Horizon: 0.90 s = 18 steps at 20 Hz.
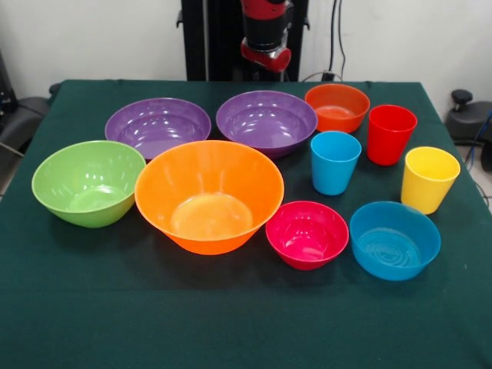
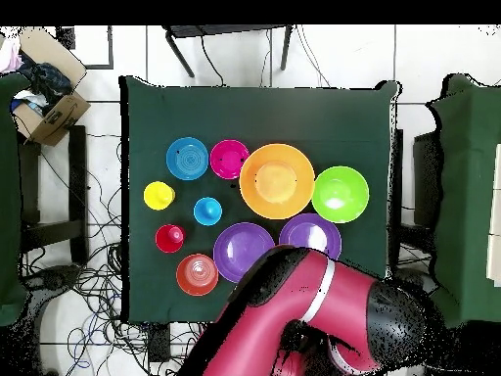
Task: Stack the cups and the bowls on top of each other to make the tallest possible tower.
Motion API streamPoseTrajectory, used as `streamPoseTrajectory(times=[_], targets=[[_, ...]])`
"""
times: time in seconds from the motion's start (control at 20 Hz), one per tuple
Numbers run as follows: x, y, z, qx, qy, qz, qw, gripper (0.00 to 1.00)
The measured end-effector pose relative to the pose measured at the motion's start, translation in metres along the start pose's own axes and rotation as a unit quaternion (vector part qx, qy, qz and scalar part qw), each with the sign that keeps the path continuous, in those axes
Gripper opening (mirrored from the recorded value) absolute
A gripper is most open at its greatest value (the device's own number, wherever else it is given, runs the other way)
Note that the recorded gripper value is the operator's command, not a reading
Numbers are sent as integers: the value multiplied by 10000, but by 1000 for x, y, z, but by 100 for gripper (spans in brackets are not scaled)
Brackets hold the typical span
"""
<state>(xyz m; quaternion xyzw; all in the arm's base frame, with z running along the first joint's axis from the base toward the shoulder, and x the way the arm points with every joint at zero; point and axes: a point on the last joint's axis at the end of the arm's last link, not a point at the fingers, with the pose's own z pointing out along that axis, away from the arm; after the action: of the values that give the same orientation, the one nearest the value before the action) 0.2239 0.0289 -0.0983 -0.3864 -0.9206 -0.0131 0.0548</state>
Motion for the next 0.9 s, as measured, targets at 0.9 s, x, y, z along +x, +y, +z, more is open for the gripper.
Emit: streamPoseTrajectory(times=[0.9], targets=[[1, 1, 3, -10, -58, -87, 9999, 100]])
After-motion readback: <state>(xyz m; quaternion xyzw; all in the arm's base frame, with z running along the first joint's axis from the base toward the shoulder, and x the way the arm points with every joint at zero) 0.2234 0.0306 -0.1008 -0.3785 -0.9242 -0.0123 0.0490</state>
